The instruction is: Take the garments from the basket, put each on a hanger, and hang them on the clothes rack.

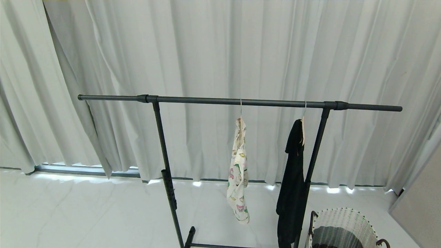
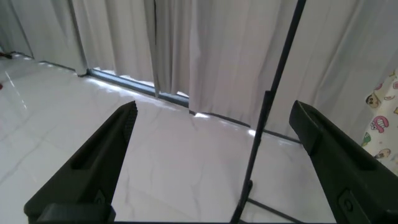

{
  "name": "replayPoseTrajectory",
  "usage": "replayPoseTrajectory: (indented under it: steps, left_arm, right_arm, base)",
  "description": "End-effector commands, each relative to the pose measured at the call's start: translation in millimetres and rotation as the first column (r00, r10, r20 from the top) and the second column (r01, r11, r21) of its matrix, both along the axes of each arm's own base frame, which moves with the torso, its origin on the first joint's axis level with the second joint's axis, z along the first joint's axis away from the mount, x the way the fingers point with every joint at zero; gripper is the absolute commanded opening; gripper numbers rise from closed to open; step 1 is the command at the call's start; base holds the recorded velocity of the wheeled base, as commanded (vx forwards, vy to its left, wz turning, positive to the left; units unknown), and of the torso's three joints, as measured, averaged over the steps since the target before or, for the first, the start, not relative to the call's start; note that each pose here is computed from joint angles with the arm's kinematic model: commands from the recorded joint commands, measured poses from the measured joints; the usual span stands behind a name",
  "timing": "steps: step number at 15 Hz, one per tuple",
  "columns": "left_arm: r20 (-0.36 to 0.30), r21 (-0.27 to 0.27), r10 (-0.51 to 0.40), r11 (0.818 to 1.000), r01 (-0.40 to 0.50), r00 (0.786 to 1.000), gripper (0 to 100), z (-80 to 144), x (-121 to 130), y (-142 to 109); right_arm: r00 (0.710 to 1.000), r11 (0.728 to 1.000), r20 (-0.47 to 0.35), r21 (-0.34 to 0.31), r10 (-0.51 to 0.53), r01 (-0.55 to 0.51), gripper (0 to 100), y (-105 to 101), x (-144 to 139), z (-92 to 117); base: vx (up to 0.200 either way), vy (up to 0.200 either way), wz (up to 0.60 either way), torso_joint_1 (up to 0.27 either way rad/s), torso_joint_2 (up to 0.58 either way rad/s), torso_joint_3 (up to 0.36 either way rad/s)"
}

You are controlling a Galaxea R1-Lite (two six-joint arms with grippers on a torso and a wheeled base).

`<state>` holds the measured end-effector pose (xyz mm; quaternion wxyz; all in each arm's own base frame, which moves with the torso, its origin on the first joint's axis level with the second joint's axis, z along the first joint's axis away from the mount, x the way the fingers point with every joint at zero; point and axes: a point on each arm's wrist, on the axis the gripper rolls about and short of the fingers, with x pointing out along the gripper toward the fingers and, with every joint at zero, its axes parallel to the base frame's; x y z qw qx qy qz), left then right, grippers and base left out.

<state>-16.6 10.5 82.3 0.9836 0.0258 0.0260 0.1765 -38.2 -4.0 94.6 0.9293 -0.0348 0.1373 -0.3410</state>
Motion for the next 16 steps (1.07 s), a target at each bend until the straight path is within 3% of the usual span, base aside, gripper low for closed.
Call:
replayPoseTrajectory:
  steps: [1,3,4,5,7,8,9,10,11,15,16]
  left_arm:
    - [-0.007,0.021,-0.015,1.000,0.015,1.000,100,0,0,0]
    - [-0.019,0.049,-0.159,0.986,0.160,0.987,100,0,1,-3]
    - [-0.019,0.047,-0.246,0.968,0.247,0.969,100,0,1,-5]
    - [-0.019,0.042,-0.294,0.955,0.294,0.956,100,0,1,-7]
    - [0.001,-0.014,-0.337,0.942,0.337,0.942,100,0,1,-8]
    - [0.011,-0.041,-0.337,0.941,0.337,0.942,100,0,1,-8]
    - [0.015,-0.047,-0.339,0.939,0.340,0.941,100,0,1,-8]
    - [0.019,-0.058,-0.339,0.939,0.339,0.941,100,0,1,-8]
    - [0.021,-0.062,-0.338,0.939,0.339,0.941,100,0,1,-8]
    - [0.021,-0.062,-0.338,0.939,0.339,0.941,100,0,1,-8]
    - [0.021,-0.062,-0.338,0.939,0.339,0.941,100,0,1,-8]
  right_arm:
    - [1.000,1.000,0.005,0.022,0.019,-0.019,100,1,1,0]
    - [0.973,0.971,0.021,0.063,0.232,-0.233,100,5,5,-1]
    - [0.951,0.951,0.008,0.025,0.308,-0.308,100,6,7,-2]
    - [0.916,0.916,0.007,-0.020,0.401,-0.401,100,7,10,-2]
    - [0.813,0.814,0.041,-0.053,0.581,-0.579,100,11,16,-6]
    - [0.795,0.795,0.043,-0.087,0.606,-0.601,100,11,18,-8]
    - [0.801,0.801,0.057,-0.105,0.596,-0.589,100,10,20,-9]
    - [0.835,0.834,0.062,-0.135,0.546,-0.535,100,9,21,-10]
    - [0.893,0.887,0.075,-0.177,0.443,-0.425,100,5,22,-10]
    - [0.925,0.932,0.135,-0.134,0.355,-0.338,100,3,23,-12]
    - [0.920,0.927,0.144,-0.140,0.365,-0.347,100,4,23,-10]
  base:
    - [0.000,0.000,0.00,0.000,0.00,0.000]
    - [0.000,0.000,0.00,0.000,0.00,0.000]
    - [0.000,0.000,0.00,0.000,0.00,0.000]
    - [0.000,0.000,0.00,0.000,0.00,0.000]
    - [0.000,0.000,0.00,0.000,0.00,0.000]
    - [0.000,0.000,0.00,0.000,0.00,0.000]
    - [0.000,0.000,0.00,0.000,0.00,0.000]
    - [0.000,0.000,0.00,0.000,0.00,0.000]
    - [0.000,0.000,0.00,0.000,0.00,0.000]
    - [0.000,0.000,0.00,0.000,0.00,0.000]
    - [0.000,0.000,0.00,0.000,0.00,0.000]
